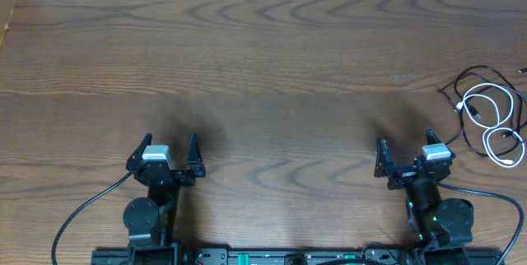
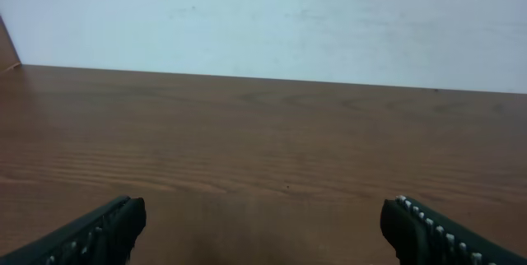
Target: Untangle cables
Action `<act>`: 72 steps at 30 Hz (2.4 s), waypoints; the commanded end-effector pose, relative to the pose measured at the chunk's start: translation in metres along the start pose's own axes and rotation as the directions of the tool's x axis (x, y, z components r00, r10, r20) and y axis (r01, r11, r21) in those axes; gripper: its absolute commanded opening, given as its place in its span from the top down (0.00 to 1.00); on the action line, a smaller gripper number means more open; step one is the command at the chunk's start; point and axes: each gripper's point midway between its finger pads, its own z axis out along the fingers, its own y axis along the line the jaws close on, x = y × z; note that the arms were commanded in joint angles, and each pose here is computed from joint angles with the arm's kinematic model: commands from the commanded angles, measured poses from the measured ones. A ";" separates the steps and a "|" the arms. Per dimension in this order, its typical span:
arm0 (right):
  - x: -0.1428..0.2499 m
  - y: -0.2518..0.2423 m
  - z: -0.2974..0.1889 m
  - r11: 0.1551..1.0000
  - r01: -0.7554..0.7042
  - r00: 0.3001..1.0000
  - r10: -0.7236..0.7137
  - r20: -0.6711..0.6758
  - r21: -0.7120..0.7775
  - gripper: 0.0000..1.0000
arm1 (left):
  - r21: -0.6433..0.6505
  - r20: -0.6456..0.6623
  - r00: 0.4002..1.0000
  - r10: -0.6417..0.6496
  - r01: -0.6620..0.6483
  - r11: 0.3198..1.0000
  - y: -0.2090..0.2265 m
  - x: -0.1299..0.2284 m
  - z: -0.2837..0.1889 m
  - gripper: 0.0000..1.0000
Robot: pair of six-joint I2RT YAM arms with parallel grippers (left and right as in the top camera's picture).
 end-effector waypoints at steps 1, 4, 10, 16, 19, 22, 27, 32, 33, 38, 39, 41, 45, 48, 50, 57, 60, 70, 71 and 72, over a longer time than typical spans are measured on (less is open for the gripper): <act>0.000 0.000 0.000 1.000 0.012 1.000 -0.012 0.000 0.001 0.01 | 0.005 -0.046 0.999 0.008 -0.008 1.000 0.000 0.014 0.000 0.04; 0.000 0.000 0.000 1.000 0.012 1.000 -0.012 0.000 0.001 0.01 | 0.005 -0.047 0.999 0.008 -0.008 1.000 0.000 0.014 0.000 0.04; 0.001 0.000 0.000 1.000 0.012 1.000 -0.012 0.000 0.000 0.01 | 0.005 -0.048 0.999 0.008 -0.008 1.000 0.000 0.014 0.000 0.04; 0.000 0.000 0.000 1.000 0.012 1.000 -0.012 0.000 0.001 0.01 | 0.005 -0.048 0.999 0.008 -0.008 1.000 0.000 0.014 0.000 0.04; 0.001 0.000 0.000 1.000 0.012 1.000 -0.012 0.000 0.000 0.01 | 0.005 -0.048 0.999 0.008 -0.008 1.000 0.000 0.014 0.000 0.04; 0.000 0.000 0.000 1.000 0.012 1.000 -0.012 0.000 0.001 0.01 | 0.005 -0.048 0.999 0.008 -0.008 1.000 0.000 0.014 0.000 0.04; 0.000 0.000 0.000 1.000 0.012 1.000 -0.012 0.000 0.001 0.01 | 0.009 -0.046 0.999 0.009 -0.009 1.000 -0.001 0.014 0.000 0.04; 0.000 0.000 0.000 1.000 0.012 1.000 -0.012 0.000 0.001 0.01 | 0.029 -0.047 0.999 0.012 -0.010 1.000 -0.006 0.014 0.000 0.04; 0.000 0.000 0.000 1.000 0.013 1.000 -0.013 0.000 0.001 0.01 | 0.029 -0.048 0.999 0.012 -0.010 1.000 -0.006 0.014 0.000 0.04; 0.000 0.000 0.000 1.000 0.012 1.000 -0.012 0.000 0.001 0.01 | 0.032 -0.048 0.999 0.012 -0.011 0.999 -0.007 0.014 0.000 0.04; 0.001 0.000 0.000 1.000 0.012 1.000 -0.012 0.000 0.000 0.01 | 0.035 -0.048 0.999 0.013 -0.011 0.999 -0.007 0.014 0.000 0.04; 0.000 0.000 0.000 1.000 0.012 1.000 -0.012 0.000 0.001 0.01 | 0.044 -0.048 0.999 0.014 -0.012 0.999 -0.010 0.014 0.000 0.04; 0.001 0.000 0.000 1.000 0.012 1.000 -0.012 0.000 0.000 0.01 | 0.073 -0.050 0.999 0.018 -0.014 0.997 -0.017 0.015 0.000 0.04; 0.000 0.000 0.000 1.000 0.013 1.000 -0.013 0.000 0.001 0.01 | 0.094 -0.052 0.998 0.021 -0.016 0.995 -0.022 0.016 0.000 0.04; 0.000 0.000 0.000 1.000 0.012 1.000 -0.012 0.000 0.001 0.01 | 0.106 -0.052 0.998 0.023 -0.017 0.994 -0.025 0.016 -0.001 0.04; 0.001 0.000 0.000 1.000 0.013 1.000 -0.013 0.000 0.000 0.01 | 0.130 -0.053 0.998 0.026 -0.019 0.991 -0.031 0.016 -0.001 0.04; 0.000 0.000 0.000 1.000 0.012 1.000 -0.012 0.000 0.001 0.01 | 0.130 -0.055 0.998 0.026 -0.019 0.991 -0.031 0.017 -0.001 0.04; 0.000 0.000 0.000 1.000 0.012 1.000 -0.012 0.000 0.001 0.01 | 0.130 -0.055 0.998 0.026 -0.019 0.991 -0.031 0.017 -0.001 0.04; 0.000 0.000 0.000 1.000 0.012 1.000 -0.012 0.000 0.001 0.01 | 0.130 -0.055 0.998 0.026 -0.019 0.991 -0.031 0.017 -0.001 0.04; 0.000 0.000 0.000 1.000 0.012 1.000 -0.012 0.000 0.001 0.01 | 0.130 -0.055 0.998 0.026 -0.019 0.991 -0.031 0.017 -0.001 0.04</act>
